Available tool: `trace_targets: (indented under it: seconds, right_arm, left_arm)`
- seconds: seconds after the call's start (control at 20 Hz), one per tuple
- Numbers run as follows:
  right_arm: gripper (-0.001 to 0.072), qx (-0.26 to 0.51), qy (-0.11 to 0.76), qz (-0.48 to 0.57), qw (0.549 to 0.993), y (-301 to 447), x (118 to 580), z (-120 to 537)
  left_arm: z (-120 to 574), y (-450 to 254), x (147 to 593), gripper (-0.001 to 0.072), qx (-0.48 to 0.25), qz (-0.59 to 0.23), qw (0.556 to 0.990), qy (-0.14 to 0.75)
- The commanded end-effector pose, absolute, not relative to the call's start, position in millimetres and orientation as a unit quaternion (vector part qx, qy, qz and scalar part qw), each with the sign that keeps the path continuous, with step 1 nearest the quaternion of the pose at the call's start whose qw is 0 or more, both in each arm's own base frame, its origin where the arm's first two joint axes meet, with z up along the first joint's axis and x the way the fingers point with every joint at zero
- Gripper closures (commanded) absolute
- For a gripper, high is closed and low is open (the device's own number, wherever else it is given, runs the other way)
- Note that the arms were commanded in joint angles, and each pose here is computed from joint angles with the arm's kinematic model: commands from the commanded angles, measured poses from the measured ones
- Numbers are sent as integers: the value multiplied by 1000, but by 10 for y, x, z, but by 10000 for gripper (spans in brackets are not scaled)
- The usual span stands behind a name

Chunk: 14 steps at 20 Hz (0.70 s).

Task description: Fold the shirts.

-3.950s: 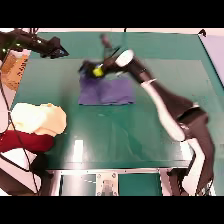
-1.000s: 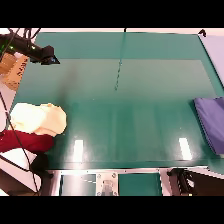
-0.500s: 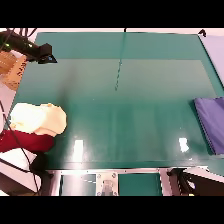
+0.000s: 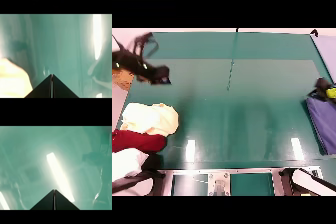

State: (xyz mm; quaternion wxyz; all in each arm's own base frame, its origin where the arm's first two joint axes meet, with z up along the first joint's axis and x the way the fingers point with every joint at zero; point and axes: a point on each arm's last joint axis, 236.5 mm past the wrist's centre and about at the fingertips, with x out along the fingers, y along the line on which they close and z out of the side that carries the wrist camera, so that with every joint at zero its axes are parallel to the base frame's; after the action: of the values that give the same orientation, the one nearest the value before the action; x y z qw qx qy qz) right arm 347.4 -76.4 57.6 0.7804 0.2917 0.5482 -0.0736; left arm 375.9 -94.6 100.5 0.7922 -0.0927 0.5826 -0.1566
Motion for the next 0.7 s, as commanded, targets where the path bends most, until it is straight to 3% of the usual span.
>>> trace_targets:
  seconds: [0.0, 0.2, 0.65]
  right_arm:
    - [701, 240, 572, -3, 784, -16, 3392, 244]
    - [701, 211, 584, 35, 784, 290, 3347, 164]
    - [700, 209, 601, 41, 770, 351, 3253, 142]
  left_arm:
    - [680, -1088, 3155, 689, -96, -139, 781, 601]
    - [500, -1079, 2868, 687, -100, -130, 768, 620]
    - [494, -1075, 2862, 687, -99, -130, 766, 621]
